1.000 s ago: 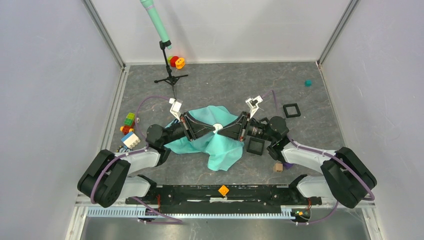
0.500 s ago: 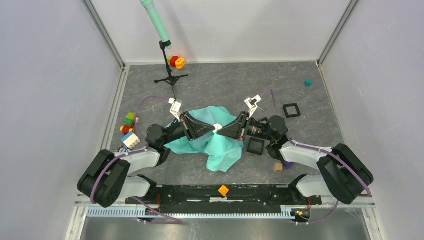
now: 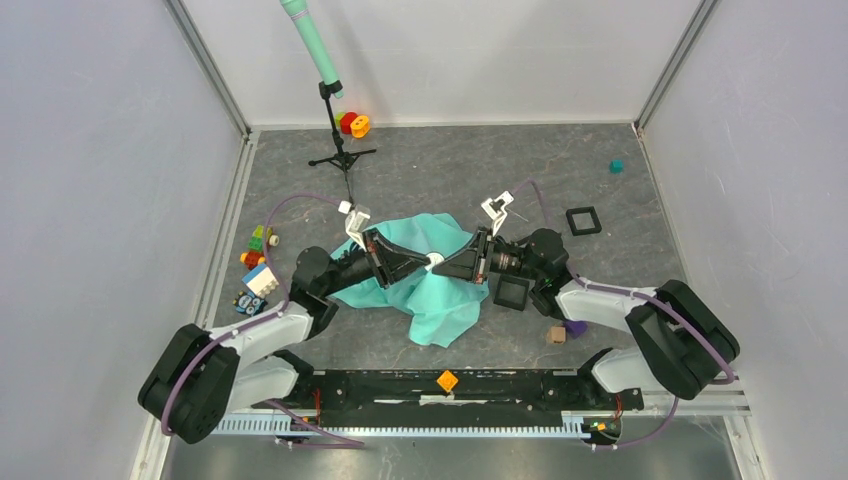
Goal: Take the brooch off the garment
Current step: Remove the brooch from the clothes.
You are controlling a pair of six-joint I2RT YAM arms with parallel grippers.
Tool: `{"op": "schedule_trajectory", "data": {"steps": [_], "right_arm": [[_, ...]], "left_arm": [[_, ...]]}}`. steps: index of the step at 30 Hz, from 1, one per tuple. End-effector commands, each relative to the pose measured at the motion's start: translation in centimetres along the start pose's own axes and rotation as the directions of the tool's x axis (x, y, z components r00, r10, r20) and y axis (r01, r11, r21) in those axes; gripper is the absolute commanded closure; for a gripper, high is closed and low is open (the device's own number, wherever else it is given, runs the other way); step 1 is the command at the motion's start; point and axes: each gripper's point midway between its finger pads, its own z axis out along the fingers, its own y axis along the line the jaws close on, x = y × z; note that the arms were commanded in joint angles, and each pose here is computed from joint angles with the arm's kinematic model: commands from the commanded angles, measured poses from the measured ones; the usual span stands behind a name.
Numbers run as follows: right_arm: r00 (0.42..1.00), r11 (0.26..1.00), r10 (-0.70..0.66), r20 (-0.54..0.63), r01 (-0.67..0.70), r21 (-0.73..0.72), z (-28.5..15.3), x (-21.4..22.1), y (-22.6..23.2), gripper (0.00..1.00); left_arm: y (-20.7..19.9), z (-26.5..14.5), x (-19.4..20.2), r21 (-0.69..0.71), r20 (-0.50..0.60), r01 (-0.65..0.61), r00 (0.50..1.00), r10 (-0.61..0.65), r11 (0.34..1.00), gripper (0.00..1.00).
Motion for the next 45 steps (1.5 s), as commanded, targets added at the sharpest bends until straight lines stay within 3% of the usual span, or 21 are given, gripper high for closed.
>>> {"op": "schedule_trajectory", "data": {"steps": [1,5,12,16,24,29,33,37,41,45], "right_arm": [[0.997,0.999,-0.021,0.074,0.024,-0.031,1.4,-2.8,1.2,0.96],[0.997,0.999,-0.021,0.079,0.023,-0.024,1.5,-3.0,1.1,0.93],[0.985,0.993,-0.103,0.138,0.110,-0.049,0.5,-3.6,2.5,0.73],[0.972,0.979,-0.150,0.182,0.171,-0.109,-0.3,-3.8,4.3,0.54],[0.969,0.975,-0.160,0.188,0.185,-0.126,-0.8,-3.4,4.7,0.49],[0.969,0.979,-0.161,0.186,0.181,-0.096,-0.9,-3.1,4.0,0.38],[0.966,0.982,-0.176,0.189,0.187,-0.040,-0.9,-3.1,2.8,0.38],[0.967,0.981,-0.177,0.180,0.188,-0.044,-0.7,-3.1,2.8,0.57],[0.970,0.981,-0.166,0.178,0.180,-0.068,-0.6,-3.0,3.1,0.63],[0.972,0.980,-0.161,0.174,0.178,-0.087,-0.6,-2.9,3.4,0.63]], "left_arm": [[-2.4,0.5,1.6,0.103,-0.079,-0.090,0.992,0.098,0.991,0.98],[-2.5,0.3,1.7,0.100,-0.073,-0.114,0.990,0.121,0.988,0.98],[-1.0,0.5,0.7,-0.015,-0.026,-0.038,0.999,0.037,0.999,0.98],[-0.7,0.5,0.0,-0.035,0.011,-0.022,1.000,0.023,0.999,0.98],[-1.7,0.3,-1.5,0.001,0.099,0.031,0.995,-0.031,1.000,0.98],[-2.8,0.0,-2.6,0.058,0.175,0.067,0.982,-0.077,0.996,0.98],[-3.3,0.1,-2.9,0.084,0.180,0.075,0.980,-0.089,0.994,0.98],[-3.2,0.1,-2.9,0.081,0.181,0.073,0.980,-0.086,0.994,0.98],[-3.2,0.2,-3.0,0.081,0.182,0.069,0.980,-0.082,0.994,0.98],[-3.2,0.2,-3.0,0.079,0.180,0.069,0.980,-0.082,0.994,0.98]]}}
